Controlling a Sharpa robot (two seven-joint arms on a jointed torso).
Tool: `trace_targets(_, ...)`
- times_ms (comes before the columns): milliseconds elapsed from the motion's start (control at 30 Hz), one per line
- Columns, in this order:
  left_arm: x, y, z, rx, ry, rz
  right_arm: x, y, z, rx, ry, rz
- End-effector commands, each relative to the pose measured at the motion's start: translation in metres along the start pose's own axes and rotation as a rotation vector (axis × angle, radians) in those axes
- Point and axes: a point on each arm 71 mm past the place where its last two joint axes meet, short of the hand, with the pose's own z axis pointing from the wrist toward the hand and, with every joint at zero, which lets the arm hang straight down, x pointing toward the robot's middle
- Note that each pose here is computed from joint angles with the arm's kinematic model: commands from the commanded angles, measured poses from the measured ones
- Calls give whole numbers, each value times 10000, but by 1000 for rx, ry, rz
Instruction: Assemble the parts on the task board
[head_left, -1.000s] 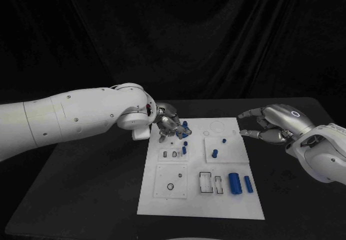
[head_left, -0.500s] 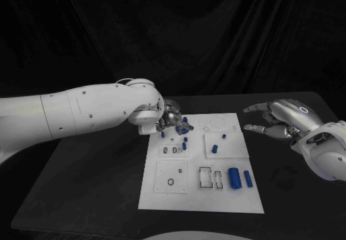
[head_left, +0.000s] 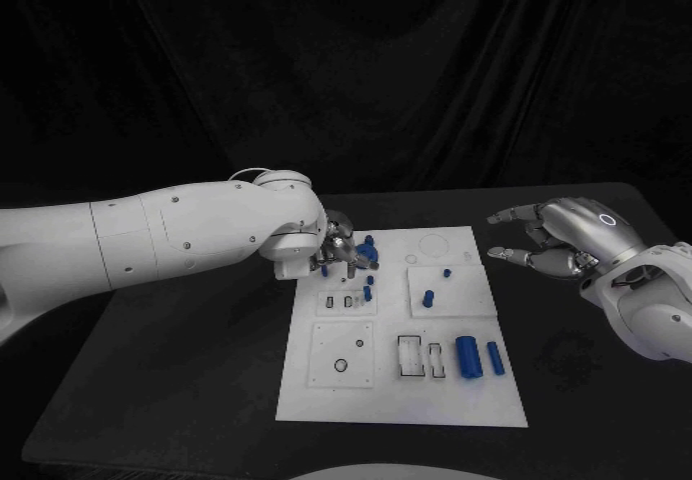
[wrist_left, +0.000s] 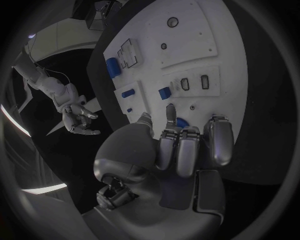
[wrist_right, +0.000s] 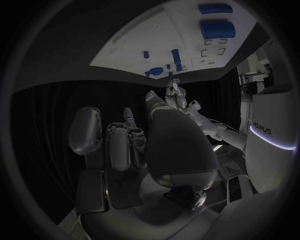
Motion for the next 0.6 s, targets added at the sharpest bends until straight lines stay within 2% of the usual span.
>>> trace_targets(33,19,5,6,-18,-8,-2,-11,-17,-11,15,-28,-4)
trace_targets(600,106,25,37,-25,17,4,20,-27,-23,18,-22,-3)
